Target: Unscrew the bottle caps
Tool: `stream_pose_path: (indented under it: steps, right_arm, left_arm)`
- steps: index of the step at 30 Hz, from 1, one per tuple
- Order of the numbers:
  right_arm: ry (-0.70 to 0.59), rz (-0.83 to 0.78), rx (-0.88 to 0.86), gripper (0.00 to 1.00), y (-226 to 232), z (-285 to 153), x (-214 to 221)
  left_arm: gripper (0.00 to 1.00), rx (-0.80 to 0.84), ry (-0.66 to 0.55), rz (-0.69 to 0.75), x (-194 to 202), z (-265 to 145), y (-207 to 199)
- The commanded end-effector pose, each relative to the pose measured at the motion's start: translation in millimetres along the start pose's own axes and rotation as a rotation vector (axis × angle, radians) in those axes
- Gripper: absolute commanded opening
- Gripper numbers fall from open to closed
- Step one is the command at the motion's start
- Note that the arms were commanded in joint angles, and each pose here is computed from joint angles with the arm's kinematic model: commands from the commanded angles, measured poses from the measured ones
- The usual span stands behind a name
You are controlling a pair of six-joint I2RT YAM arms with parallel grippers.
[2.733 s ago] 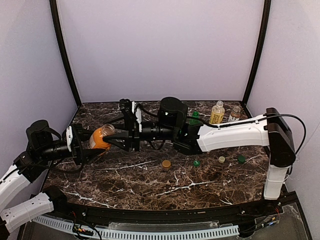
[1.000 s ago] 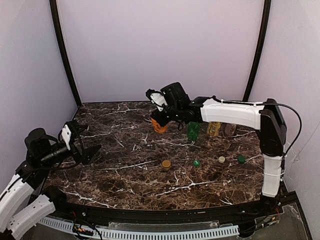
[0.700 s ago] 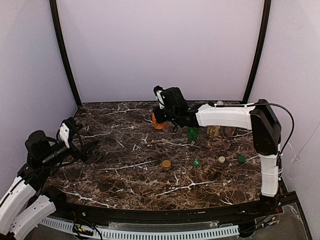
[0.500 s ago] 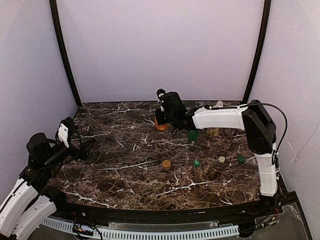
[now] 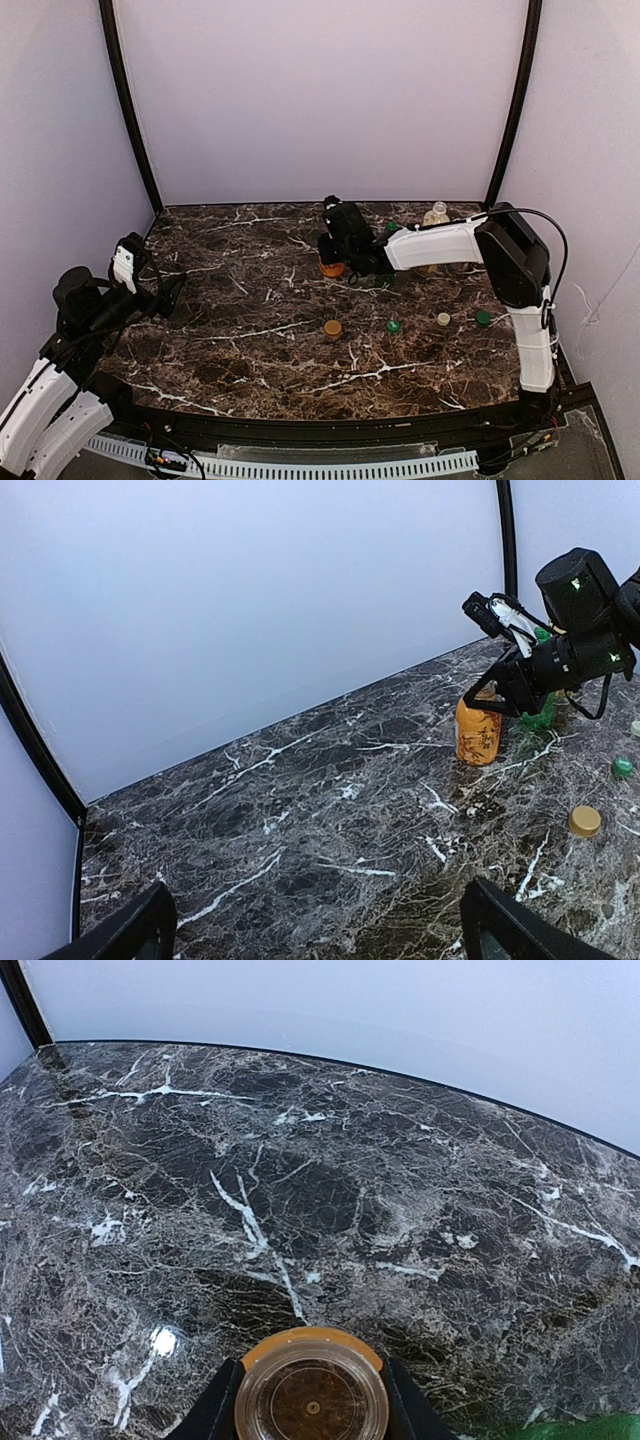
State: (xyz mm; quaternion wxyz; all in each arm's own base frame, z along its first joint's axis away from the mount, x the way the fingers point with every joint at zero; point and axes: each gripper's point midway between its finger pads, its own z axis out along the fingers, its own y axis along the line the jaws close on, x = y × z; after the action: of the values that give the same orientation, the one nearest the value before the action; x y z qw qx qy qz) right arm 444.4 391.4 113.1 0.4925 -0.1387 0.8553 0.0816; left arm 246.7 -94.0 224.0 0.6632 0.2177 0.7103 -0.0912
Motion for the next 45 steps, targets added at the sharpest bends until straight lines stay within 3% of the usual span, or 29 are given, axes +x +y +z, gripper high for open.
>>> stream_pose_path:
  steps: [1,18,19,22,27,38,41,45]
  right_arm:
    - [0.058,0.005,0.011,0.0,-6.6,1.3,21.7]
    - [0.062,-0.045,0.028,0.0,-2.0,-17.1,19.9]
    - [0.062,-0.043,0.024,0.09,-0.7,-17.5,19.5]
    - [0.053,-0.039,0.016,0.53,0.5,-20.7,14.4]
    - [0.011,-0.063,0.019,0.98,2.0,-29.2,-4.7]
    - [-0.05,-0.293,-0.086,0.99,33.7,-73.5,-70.9]
    - [-0.061,-0.463,-0.253,0.99,54.6,-100.2,-80.5]
    - [-0.024,-0.753,-0.656,0.99,89.4,-162.7,-52.1]
  left_arm:
    - [1.0,-0.016,-0.002,-0.008,3.0,1.0,3.5]
    - [1.0,-0.011,-0.01,-0.008,1.2,-0.1,2.8]
    - [1.0,-0.01,-0.011,-0.006,0.9,-0.2,2.8]
    - [1.0,-0.01,-0.013,-0.005,0.5,-0.4,2.7]
    - [1.0,-0.002,-0.016,-0.008,-0.1,-0.6,1.4]
    - [1.0,-0.001,-0.017,-0.001,-0.4,-1.3,1.1]
    - [1.0,0.005,-0.019,0.001,-0.5,-1.2,0.2]
    - [1.0,0.012,-0.023,0.003,-0.9,-1.6,-1.2]
